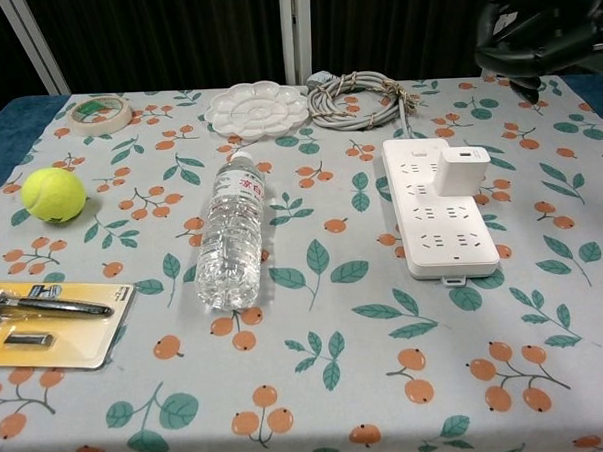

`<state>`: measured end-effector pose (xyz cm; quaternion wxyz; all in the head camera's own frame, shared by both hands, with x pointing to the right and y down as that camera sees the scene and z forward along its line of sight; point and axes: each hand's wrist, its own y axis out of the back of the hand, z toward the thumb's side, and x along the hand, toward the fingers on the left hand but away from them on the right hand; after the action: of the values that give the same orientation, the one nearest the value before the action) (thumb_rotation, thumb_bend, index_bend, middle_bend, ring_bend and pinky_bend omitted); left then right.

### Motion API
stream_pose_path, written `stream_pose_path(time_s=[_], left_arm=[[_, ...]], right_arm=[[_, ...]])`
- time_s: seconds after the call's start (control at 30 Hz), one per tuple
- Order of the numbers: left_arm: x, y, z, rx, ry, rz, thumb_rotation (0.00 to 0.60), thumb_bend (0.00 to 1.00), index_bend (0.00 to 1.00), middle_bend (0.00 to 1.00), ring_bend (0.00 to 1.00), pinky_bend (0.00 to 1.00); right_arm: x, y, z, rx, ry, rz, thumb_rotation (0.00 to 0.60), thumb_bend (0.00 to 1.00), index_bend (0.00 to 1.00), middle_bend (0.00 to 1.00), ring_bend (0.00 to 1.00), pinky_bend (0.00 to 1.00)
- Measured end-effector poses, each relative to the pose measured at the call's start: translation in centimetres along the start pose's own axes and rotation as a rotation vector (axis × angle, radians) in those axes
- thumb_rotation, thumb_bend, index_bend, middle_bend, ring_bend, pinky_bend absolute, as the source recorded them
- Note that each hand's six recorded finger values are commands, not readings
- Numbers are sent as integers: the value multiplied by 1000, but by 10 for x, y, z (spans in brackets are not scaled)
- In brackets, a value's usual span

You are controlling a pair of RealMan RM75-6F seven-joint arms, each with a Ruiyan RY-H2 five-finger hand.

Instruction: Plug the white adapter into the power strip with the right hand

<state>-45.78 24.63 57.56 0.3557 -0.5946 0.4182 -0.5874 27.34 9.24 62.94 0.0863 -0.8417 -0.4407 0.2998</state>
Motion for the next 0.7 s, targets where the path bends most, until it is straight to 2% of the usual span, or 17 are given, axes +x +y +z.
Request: stream_pose_path(time_s=[0.07, 0.2, 0.27, 0.37, 0.47, 0.57, 0.7], left_arm=[[0, 1, 1, 1, -1, 5, 600, 83, 63, 0, 0, 0], [1, 3, 3, 3, -4, 17, 600, 84, 63, 0, 0, 0], [1, 3, 4, 4, -6, 20, 600, 83, 63, 0, 0, 0], [1, 3, 6, 8, -8, 28, 600, 82, 63, 0, 0, 0], [0, 4, 8, 12, -10, 36, 600, 82, 63, 0, 0, 0], [0, 5, 9, 14, -11, 41, 600, 83, 63, 0, 0, 0], [-1, 4, 10, 15, -11, 42, 600, 82, 63, 0, 0, 0]], right_arm=[[14, 12, -4, 140, 1, -28, 600, 409, 376, 380, 265, 161], [45, 34, -15, 406, -29, -81, 600, 355, 193, 232, 102, 15], [65, 44, -23, 538, -62, -108, 600, 333, 80, 144, 23, 0], [96, 59, -33, 694, -116, -151, 600, 327, 0, 66, 0, 0], [124, 69, -37, 779, -152, -204, 600, 327, 0, 52, 0, 0], [149, 73, -40, 816, -172, -246, 600, 327, 0, 50, 0, 0], [172, 72, -45, 840, -186, -257, 600, 327, 0, 50, 0, 0]])
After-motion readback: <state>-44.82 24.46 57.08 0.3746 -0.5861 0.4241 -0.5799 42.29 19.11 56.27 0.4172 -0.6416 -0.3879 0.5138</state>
